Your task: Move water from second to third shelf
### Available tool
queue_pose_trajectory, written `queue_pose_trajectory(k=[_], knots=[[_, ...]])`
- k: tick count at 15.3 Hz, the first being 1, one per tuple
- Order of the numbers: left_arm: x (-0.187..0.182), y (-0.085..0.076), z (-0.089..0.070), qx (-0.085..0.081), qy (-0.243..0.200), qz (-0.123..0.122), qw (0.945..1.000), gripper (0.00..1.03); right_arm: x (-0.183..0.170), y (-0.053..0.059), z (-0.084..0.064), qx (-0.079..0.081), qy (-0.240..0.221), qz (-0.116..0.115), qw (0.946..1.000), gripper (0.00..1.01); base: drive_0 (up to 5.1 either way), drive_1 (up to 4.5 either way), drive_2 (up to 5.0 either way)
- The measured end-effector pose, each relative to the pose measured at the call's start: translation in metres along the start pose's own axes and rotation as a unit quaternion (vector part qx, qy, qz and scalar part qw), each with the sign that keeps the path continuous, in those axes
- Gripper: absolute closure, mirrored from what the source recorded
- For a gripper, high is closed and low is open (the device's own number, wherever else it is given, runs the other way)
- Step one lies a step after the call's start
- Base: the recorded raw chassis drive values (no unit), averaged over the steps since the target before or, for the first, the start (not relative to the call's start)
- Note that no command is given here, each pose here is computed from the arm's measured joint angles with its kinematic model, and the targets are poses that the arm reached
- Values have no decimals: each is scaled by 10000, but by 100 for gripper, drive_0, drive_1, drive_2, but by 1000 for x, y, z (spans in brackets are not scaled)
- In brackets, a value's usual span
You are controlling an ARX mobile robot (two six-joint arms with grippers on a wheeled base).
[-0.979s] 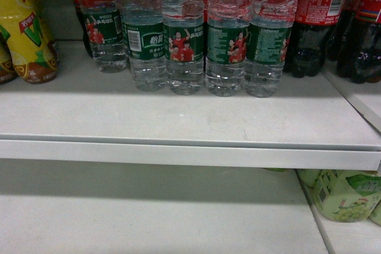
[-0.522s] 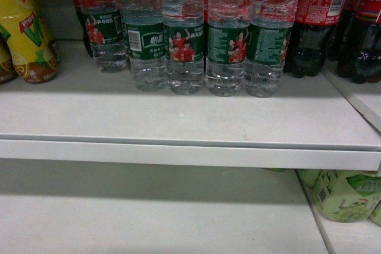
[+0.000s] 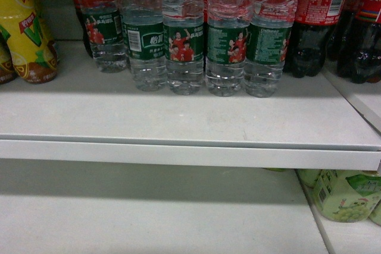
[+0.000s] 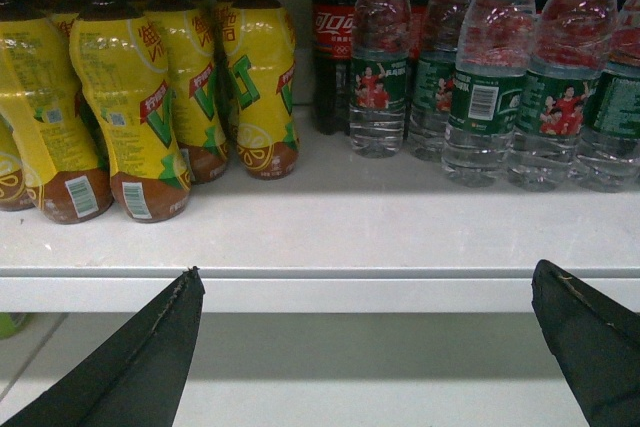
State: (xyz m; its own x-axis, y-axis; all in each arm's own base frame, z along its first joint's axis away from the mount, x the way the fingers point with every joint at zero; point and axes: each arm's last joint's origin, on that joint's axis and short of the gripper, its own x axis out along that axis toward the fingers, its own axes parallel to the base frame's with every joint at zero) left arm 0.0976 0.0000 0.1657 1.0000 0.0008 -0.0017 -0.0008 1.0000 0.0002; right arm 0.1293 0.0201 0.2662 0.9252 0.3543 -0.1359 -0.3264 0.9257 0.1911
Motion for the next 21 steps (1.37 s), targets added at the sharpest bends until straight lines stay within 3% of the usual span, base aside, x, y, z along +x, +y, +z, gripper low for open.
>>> queue_pose_trajectory(k=[21], knots=[[0,0,0,0,4,-15,10000,5,0,0,-2,8,25,6,10000,59,0,0,0]])
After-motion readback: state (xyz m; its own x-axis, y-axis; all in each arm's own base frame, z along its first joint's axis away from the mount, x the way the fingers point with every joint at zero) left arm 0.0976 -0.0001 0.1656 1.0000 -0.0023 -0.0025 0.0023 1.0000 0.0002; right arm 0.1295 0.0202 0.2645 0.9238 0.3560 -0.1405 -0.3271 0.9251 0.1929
